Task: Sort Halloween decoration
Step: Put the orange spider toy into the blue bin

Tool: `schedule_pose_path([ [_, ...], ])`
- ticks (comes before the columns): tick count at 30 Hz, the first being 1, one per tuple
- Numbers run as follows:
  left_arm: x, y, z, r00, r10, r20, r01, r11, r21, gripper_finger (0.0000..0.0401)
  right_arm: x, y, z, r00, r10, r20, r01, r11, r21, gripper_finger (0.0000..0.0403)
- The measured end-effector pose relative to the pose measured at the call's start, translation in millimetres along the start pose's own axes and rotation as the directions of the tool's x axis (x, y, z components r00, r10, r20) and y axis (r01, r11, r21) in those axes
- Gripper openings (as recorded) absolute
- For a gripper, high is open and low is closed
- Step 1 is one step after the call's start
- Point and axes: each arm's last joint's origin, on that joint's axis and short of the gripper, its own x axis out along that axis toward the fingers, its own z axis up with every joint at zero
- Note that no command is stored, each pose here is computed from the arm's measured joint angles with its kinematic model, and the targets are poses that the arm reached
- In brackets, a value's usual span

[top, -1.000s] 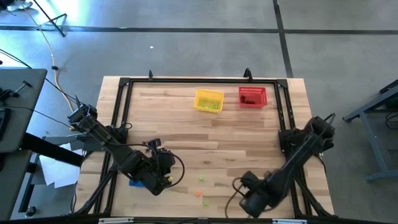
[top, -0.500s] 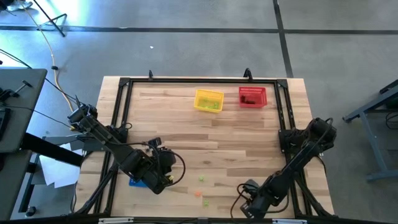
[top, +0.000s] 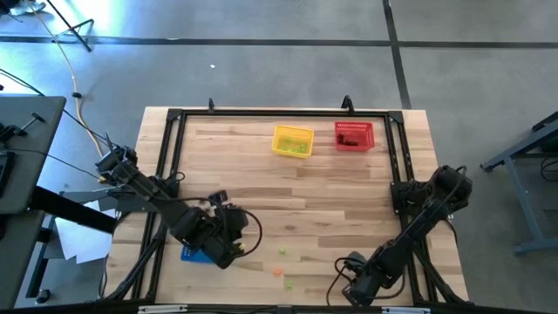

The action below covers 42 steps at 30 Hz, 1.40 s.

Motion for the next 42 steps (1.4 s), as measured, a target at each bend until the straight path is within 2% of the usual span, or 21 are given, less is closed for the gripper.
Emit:
schedule_pose_path([
  [12, 4, 4, 4, 1.000, 0.012, -0.004, -0.012, 1.000, 0.000, 0.0142, 25, -5, -1, 0.994, -0.106, -0.038, 0.105, 0.994, -0.026, 0.0123],
  [19, 4, 4, 4, 1.000, 0.011, -0.004, -0.011, 1.000, 0.001, 0.0142, 27, -7, 7, 0.990, -0.138, -0.034, 0.137, 0.990, -0.028, 0.0119],
  [23, 3, 4, 4, 1.000, 0.011, -0.004, -0.011, 1.000, 0.002, 0.0142, 27, -8, 7, 0.986, -0.158, -0.052, 0.155, 0.987, -0.046, 0.0084],
  [27, 3, 4, 4, 1.000, 0.011, -0.004, -0.011, 1.000, 0.002, 0.0142, 27, -10, 7, 0.984, -0.171, -0.052, 0.168, 0.985, -0.047, 0.0017],
  [30, 3, 4, 4, 1.000, 0.010, -0.005, -0.010, 1.000, 0.002, 0.0142, 26, -10, 7, 0.984, -0.172, -0.055, 0.170, 0.984, -0.046, 0.0013],
  [34, 3, 3, 3, 1.000, -0.006, -0.023, 0.006, 1.000, 0.002, 0.0142, 16, -10, 6, 0.986, -0.156, -0.053, 0.153, 0.987, -0.053, 0.0004],
  [37, 3, 3, 3, 1.000, -0.013, -0.028, 0.013, 1.000, 0.003, 0.0142, 0, -17, 12, 0.984, -0.178, 0.013, 0.178, 0.983, -0.046, 0.0005],
  [40, 3, 3, 3, 1.000, -0.012, -0.028, 0.012, 1.000, 0.003, 0.0142, -26, -13, 21, 0.991, -0.106, 0.086, 0.111, 0.992, -0.060, 0.0002],
  [42, 3, 3, 3, 1.000, -0.013, -0.028, 0.013, 1.000, 0.003, 0.0142, -43, -16, 30, 0.985, -0.099, 0.140, 0.110, 0.991, -0.075, 0.0002],
])
